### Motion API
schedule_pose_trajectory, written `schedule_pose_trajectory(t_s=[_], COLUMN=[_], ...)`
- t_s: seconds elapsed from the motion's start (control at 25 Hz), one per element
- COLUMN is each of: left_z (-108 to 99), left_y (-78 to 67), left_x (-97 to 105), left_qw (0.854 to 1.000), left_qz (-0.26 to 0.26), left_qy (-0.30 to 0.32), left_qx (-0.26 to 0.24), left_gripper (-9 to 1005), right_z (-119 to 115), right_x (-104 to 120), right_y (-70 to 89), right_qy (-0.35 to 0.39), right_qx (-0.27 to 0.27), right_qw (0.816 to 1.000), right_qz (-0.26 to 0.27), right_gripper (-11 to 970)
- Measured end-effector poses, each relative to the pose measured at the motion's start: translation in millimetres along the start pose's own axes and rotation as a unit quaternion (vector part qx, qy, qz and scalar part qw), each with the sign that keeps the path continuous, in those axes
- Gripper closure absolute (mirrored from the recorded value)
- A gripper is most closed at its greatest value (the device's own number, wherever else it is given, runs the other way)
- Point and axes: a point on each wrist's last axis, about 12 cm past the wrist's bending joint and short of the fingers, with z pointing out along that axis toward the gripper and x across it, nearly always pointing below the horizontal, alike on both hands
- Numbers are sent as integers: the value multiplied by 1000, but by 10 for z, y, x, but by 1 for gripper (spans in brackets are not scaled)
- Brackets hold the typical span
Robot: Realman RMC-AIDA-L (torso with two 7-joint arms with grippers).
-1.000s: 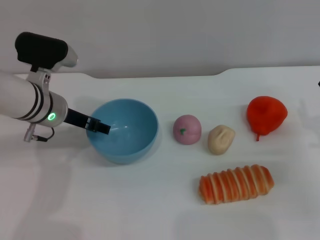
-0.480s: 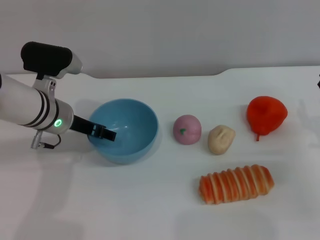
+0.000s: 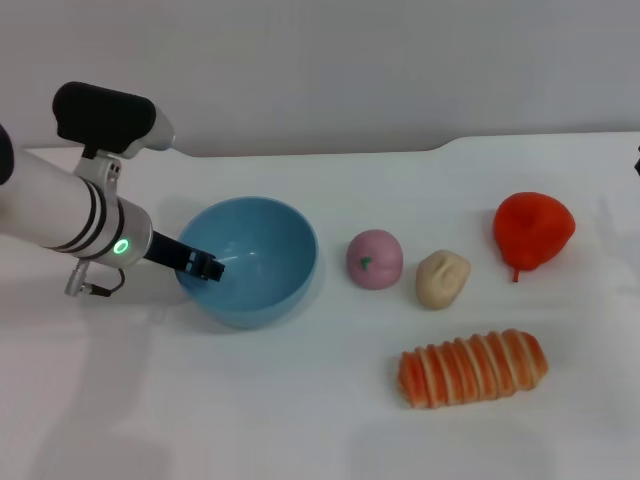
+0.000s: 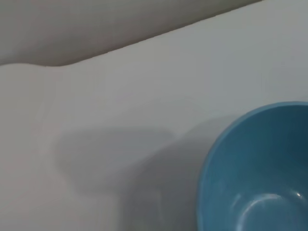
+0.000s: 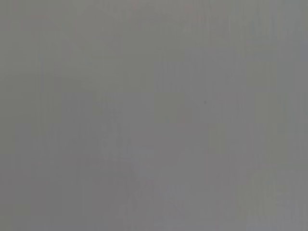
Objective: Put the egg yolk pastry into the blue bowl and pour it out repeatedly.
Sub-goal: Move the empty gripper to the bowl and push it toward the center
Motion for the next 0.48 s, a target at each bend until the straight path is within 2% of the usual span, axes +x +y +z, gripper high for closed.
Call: schedule_pose_trajectory(t_s=[0.48], left_z=[-15], left_y=[-51], left_x=[-87], left_qw=[1000], left_qz=[24], left_qy=[-5], left_qx=[-3], left_gripper=[827], right_z=[6], right_x=[-6], right_y=[-3], right_qy=[-1], right_qx=[2], right_qw=[1000], right_qz=[2], right_gripper=[382])
